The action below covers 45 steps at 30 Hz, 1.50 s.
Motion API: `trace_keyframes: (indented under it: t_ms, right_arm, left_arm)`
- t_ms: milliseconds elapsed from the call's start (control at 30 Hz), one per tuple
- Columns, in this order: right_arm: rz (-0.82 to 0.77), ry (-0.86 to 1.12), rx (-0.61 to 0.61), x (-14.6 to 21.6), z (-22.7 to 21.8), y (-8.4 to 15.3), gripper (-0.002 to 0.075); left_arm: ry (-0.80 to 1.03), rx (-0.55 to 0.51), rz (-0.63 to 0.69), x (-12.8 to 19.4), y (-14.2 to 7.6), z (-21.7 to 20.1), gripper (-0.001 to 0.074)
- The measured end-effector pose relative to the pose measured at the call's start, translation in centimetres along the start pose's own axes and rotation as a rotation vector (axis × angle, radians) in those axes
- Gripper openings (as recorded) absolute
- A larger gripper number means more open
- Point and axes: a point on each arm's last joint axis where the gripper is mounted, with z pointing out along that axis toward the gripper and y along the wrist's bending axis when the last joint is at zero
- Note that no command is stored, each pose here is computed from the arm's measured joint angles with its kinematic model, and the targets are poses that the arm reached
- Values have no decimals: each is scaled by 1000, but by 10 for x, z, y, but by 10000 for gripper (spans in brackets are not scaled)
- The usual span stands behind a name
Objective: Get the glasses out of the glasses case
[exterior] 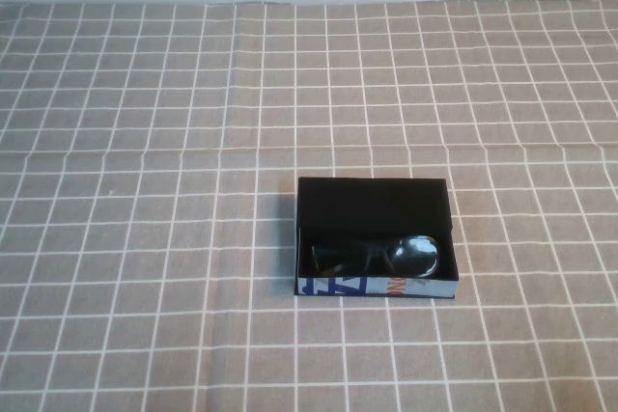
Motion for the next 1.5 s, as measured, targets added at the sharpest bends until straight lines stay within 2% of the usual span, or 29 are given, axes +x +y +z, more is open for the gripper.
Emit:
trace_keyframes:
  t_ms: [933, 1133, 1333, 1400, 1500]
  right_arm:
    - [26, 1, -8, 0, 0, 1, -18]
    - [274, -16, -86, -3, 0, 8, -18]
    - [796, -83, -218, -14, -2, 15, -18]
    - [878, -94, -234, -16, -3, 15, -18]
    - [905, -110, -233, -18, -3, 14, -18]
  left_arm:
    - [0, 0, 0, 0, 0, 0, -4]
    - [0, 0, 0, 0, 0, 0, -4]
    - [0, 0, 0, 0, 0, 0, -4]
    - [0, 0, 0, 0, 0, 0, -5]
    - [0, 0, 0, 0, 0, 0, -4]
